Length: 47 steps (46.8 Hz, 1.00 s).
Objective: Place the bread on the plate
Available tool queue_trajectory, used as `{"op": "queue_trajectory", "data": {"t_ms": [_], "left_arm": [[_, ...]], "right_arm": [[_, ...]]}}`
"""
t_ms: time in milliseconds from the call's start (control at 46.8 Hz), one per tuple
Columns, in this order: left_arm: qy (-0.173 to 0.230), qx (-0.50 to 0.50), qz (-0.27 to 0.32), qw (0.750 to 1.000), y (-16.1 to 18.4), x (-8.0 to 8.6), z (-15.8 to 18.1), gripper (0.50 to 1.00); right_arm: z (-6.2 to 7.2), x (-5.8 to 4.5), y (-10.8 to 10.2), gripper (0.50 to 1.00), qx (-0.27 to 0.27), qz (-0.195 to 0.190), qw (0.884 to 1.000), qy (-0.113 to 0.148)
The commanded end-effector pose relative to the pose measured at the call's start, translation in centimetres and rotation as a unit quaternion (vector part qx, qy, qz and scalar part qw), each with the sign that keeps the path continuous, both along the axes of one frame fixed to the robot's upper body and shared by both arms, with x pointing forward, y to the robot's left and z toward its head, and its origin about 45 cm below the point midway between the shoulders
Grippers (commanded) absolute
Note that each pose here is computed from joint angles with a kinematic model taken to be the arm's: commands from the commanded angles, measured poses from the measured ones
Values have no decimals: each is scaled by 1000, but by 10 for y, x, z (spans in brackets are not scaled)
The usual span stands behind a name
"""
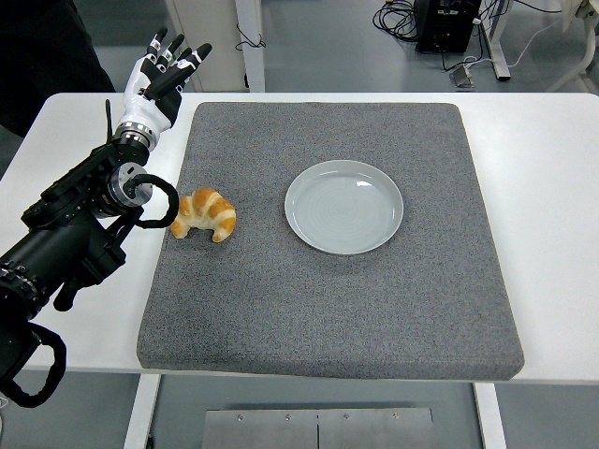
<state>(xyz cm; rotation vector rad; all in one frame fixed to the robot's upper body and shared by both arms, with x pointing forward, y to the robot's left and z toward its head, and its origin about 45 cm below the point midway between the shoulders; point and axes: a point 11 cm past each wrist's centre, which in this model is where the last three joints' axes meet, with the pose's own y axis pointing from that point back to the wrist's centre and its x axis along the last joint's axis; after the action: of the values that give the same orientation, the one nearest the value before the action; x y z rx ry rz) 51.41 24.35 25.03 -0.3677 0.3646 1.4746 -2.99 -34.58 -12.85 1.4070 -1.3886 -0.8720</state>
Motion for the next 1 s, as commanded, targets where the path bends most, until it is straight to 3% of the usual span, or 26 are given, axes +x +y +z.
{"op": "queue_trajectory", "data": {"t_ms": [0, 513, 684, 855, 983], "left_arm": [[0, -1, 0, 1000, 0, 0, 0, 966], [-1, -18, -2, 1000, -5, 2, 5, 965], [17, -4, -22, 1000, -1, 2, 6, 965], [-7, 19, -25, 999, 19, 2, 28, 963], [-17, 65, -58, 996, 19, -4, 37, 957]], "right_arm": [[0, 0, 0, 1000, -1, 0, 1000, 0], [0, 0, 0, 1000, 0, 0, 1000, 0], [0, 0, 0, 1000, 0, 0, 1000, 0], [0, 0, 0, 1000, 0, 0, 1000, 0], [0, 0, 0, 1000, -1, 0, 1000, 0]]}}
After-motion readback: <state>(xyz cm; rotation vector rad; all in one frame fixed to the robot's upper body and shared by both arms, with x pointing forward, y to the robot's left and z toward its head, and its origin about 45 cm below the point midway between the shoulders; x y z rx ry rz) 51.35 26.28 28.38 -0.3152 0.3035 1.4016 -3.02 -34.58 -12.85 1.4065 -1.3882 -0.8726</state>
